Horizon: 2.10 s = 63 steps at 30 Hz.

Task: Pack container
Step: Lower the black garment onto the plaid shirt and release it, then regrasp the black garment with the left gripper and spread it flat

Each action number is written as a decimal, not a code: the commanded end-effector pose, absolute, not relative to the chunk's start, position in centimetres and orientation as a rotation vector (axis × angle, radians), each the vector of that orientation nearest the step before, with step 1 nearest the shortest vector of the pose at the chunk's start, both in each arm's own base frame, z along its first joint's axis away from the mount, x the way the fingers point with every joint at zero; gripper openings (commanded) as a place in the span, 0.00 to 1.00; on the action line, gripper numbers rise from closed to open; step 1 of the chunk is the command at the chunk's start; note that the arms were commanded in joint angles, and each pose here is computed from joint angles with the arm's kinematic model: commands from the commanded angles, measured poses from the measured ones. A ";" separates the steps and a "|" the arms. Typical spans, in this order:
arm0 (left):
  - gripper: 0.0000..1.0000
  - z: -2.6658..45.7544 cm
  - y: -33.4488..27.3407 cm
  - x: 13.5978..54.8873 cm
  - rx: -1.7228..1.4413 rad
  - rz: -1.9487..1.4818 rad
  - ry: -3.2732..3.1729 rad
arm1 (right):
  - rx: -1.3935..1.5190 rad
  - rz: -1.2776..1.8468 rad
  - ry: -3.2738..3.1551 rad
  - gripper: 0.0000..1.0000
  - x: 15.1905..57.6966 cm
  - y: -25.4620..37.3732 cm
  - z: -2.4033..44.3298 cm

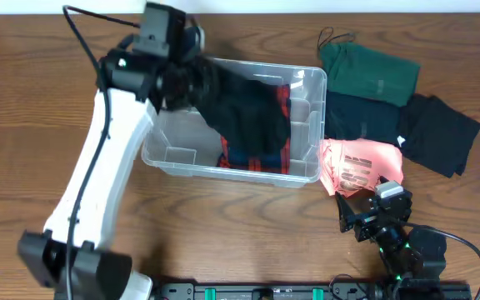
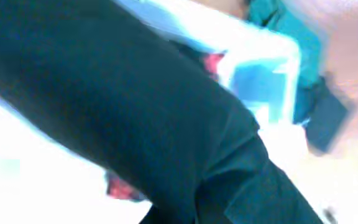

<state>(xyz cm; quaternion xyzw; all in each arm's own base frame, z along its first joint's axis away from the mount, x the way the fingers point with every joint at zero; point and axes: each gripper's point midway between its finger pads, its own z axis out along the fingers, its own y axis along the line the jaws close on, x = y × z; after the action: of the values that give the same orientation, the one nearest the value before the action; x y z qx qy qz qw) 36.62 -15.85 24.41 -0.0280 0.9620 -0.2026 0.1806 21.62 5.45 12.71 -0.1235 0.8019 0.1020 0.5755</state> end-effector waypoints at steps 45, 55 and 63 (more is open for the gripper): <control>0.53 14.4 -6.9 35.7 -0.294 -0.045 3.039 | -0.297 0.234 1.877 0.99 21.6 5.4 12.6; 0.91 14.6 -8.7 36.1 -0.543 -0.235 3.013 | -0.297 0.234 1.877 0.99 21.6 5.4 12.6; 0.99 14.6 -8.8 36.8 -0.559 -0.240 2.982 | -0.297 0.234 1.877 0.99 21.6 5.4 12.6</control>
<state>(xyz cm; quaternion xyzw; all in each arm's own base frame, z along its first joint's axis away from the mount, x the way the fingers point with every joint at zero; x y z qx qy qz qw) 36.77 -8.61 14.80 -0.1717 0.9809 -0.0735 0.0543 21.62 5.45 12.71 -0.1235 0.8019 0.1020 0.5755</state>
